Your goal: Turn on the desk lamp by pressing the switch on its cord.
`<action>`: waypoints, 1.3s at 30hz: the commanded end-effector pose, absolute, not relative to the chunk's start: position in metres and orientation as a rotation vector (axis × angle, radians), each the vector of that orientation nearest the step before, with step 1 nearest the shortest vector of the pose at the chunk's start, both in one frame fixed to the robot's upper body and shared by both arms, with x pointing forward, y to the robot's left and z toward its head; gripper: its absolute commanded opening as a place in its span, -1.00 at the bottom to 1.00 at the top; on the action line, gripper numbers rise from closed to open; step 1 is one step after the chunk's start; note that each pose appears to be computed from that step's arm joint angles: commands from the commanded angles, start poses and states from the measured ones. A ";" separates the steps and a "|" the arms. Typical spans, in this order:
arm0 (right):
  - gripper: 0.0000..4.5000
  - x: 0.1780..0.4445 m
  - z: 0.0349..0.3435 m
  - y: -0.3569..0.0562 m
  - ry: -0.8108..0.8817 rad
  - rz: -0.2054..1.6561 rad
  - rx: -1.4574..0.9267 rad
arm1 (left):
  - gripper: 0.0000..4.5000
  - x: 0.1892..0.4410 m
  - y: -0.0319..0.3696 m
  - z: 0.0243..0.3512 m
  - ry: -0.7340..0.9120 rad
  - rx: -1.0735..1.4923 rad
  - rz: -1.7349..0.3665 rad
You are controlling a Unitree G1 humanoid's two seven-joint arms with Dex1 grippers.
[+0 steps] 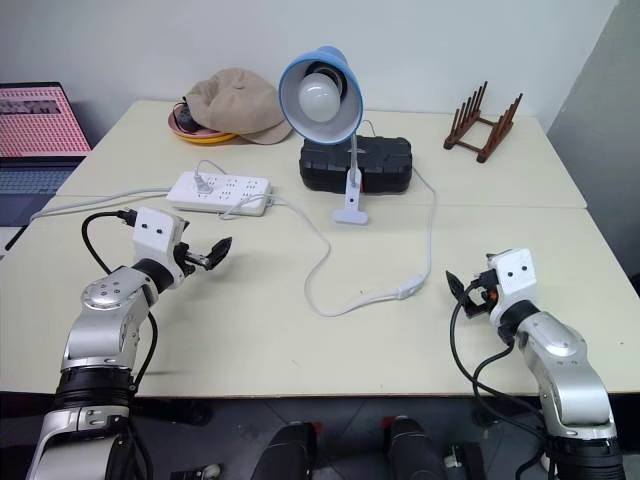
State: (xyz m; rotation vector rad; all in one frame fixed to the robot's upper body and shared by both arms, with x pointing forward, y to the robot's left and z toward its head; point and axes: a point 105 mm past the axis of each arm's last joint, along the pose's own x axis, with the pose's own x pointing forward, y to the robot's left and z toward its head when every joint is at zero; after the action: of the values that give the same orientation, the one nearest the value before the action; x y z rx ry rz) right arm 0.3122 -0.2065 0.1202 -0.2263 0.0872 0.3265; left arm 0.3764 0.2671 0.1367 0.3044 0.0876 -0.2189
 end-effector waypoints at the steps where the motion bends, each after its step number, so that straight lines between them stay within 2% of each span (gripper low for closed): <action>1: 1.00 0.308 0.130 -0.204 0.053 0.344 -0.259 | 0.99 0.376 0.264 0.156 0.040 0.338 -0.246; 4: 1.00 0.304 0.135 -0.199 0.071 0.465 -0.302 | 0.99 0.370 0.251 0.158 0.061 0.329 -0.333; 8: 1.00 0.299 0.144 -0.189 0.101 0.678 -0.378 | 0.99 0.352 0.211 0.165 0.081 0.335 -0.583; 11: 1.00 0.295 0.141 -0.184 0.188 0.921 -0.539 | 0.99 0.330 0.173 0.170 0.102 0.363 -0.824; 16: 1.00 0.318 0.140 -0.175 0.220 1.162 -0.798 | 0.99 0.293 0.124 0.168 0.126 0.431 -1.147; 25: 1.00 0.345 0.132 -0.155 0.224 1.394 -1.009 | 0.99 0.280 0.104 0.167 0.107 0.432 -1.264; 33: 1.00 0.359 0.126 -0.149 0.213 1.450 -1.079 | 0.99 0.274 0.105 0.161 0.112 0.419 -1.253; 36: 0.78 0.361 0.124 -0.147 0.209 1.468 -1.100 | 1.00 0.274 0.104 0.161 0.109 0.412 -1.251; 39: 0.37 0.364 0.123 -0.146 0.198 1.472 -1.120 | 1.00 0.274 0.104 0.161 0.108 0.410 -1.248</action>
State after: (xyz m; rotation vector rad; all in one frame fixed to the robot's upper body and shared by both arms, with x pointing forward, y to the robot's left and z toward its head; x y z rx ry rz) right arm 0.3607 -0.1460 0.1136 -1.0763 0.2304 1.4725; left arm 0.2775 0.1082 0.1508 0.4013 0.1612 -1.2386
